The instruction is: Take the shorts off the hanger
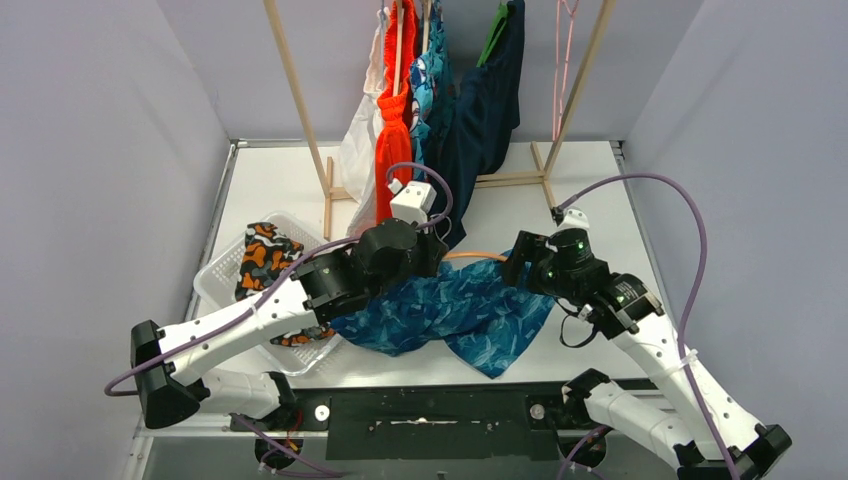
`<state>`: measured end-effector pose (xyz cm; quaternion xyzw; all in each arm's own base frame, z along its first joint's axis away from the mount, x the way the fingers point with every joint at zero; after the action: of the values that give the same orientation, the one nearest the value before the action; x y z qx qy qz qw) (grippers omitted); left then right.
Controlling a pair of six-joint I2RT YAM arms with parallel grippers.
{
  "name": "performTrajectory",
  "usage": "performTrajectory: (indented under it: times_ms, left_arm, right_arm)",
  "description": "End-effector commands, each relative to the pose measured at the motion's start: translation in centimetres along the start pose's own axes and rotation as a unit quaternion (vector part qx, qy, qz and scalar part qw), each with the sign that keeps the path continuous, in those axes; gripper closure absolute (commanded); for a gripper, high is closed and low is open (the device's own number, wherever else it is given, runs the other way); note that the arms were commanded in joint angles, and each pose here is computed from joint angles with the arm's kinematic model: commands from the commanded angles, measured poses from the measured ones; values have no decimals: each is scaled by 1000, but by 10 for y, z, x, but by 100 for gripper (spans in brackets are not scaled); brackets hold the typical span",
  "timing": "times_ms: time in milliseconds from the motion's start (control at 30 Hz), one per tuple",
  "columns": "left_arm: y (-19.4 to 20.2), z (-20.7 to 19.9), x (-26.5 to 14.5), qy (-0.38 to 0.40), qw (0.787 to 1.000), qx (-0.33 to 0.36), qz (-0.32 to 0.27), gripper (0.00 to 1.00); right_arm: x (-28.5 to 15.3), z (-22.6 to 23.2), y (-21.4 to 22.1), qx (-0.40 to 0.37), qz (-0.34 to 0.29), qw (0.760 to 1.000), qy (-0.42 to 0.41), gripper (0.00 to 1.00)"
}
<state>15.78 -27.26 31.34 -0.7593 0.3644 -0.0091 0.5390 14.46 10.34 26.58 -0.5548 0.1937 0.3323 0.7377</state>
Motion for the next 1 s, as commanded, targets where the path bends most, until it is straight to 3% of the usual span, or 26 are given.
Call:
performTrajectory:
  times_ms: [0,67,133,300,433,667,867,967]
  left_arm:
    - [-40,-21,-10,39,996,-26,-76,100]
    - [-44,-21,-12,28,996,-25,-81,100]
    - [-49,-21,-15,26,996,-23,-84,100]
    - [-47,-21,-22,54,996,-14,-74,100]
    - [-40,-21,-25,69,997,-9,-45,100]
    - [-46,-16,-38,73,994,-35,-78,100]
    - [-64,6,-49,6,989,-53,-135,100]
    - [-69,13,-48,9,988,-59,-143,100]
  right_arm:
    - [-10,9,-29,52,-72,996,16,28]
    - [-13,7,-29,63,-88,994,27,32]
    - [-14,3,-28,67,-101,992,31,44]
    - [-10,-3,-27,61,-97,991,68,50]
    - [-9,-6,-35,63,-119,986,97,78]
    - [-2,-22,-55,66,-118,984,116,97]
    - [4,-43,-44,69,-108,980,156,98]
    - [7,-43,-37,59,-96,985,129,95]
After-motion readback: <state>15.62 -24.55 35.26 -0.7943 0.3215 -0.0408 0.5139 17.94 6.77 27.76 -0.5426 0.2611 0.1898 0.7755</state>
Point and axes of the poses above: each gripper's point midway between its finger pads, its own x axis out along the fingers, its own z axis along the line the jaws close on, y = z × x, the point moved 10 cm from there along -x, back along the fingers, and after that the axes turned 4 degrees about -x, right-handed, at the moved point
